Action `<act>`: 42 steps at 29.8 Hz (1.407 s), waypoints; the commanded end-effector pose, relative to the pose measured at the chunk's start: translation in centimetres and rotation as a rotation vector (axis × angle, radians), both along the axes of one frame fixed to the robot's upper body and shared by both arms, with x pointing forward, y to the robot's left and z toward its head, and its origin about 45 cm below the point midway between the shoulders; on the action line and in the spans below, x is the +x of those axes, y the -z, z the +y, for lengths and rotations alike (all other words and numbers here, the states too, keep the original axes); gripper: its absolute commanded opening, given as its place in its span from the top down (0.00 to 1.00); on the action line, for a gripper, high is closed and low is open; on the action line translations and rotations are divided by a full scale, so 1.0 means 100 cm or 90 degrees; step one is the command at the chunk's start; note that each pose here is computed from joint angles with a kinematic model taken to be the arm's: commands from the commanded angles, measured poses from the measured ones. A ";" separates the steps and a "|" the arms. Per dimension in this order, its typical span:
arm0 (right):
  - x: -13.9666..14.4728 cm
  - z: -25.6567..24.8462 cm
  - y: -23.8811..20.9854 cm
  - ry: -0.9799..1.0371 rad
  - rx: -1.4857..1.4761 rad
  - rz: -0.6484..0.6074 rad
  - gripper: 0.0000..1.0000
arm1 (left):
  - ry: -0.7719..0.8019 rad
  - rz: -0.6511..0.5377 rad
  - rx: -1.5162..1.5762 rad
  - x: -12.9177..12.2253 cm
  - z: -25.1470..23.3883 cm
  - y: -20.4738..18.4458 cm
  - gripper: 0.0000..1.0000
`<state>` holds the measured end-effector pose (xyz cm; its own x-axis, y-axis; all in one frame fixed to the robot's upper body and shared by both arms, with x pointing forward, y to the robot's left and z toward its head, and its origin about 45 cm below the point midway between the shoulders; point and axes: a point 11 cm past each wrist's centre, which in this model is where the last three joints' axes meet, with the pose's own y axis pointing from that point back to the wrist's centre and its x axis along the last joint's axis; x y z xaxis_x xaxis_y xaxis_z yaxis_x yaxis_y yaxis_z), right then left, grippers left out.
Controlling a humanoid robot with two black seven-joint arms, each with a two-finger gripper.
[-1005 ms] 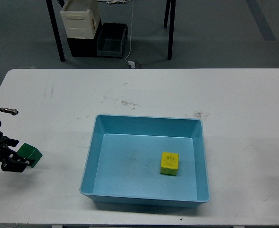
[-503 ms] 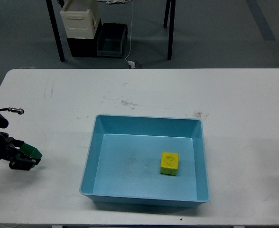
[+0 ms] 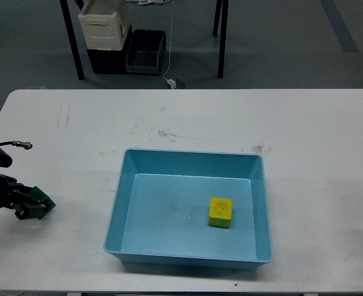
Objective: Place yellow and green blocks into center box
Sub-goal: 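Lower the left gripper onto the green cube and close it, then lift the green cube with the left gripper toward the tub, then lower the green cube into the tub beside the yellow cube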
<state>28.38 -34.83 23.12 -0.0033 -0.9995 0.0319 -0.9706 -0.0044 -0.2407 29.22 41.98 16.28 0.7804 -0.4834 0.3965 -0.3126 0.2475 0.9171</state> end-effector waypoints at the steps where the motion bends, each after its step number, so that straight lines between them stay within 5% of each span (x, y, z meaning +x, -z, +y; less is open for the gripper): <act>1: 0.000 0.000 0.000 0.001 0.001 0.000 0.00 | -0.001 0.001 0.000 -0.001 0.001 0.000 0.57; 8: 0.000 0.000 0.000 0.002 0.001 0.000 0.00 | -0.006 -0.048 -0.010 0.023 -0.002 -0.027 0.69; 14: -0.002 -0.003 0.002 0.012 0.000 0.004 0.00 | -0.037 -0.186 -0.128 0.080 -0.025 -0.125 0.70; 22: -0.005 -0.006 0.007 0.031 -0.002 0.015 0.00 | 0.082 -0.246 -0.262 0.072 -0.103 -0.207 0.70; 33: -0.006 -0.006 0.008 0.036 -0.002 0.017 0.00 | 0.381 -0.263 -0.211 0.069 -0.245 -0.174 0.70; 42: -0.007 -0.009 0.010 0.049 -0.001 0.018 0.00 | 0.544 -0.121 -0.073 0.038 -0.289 -0.114 0.70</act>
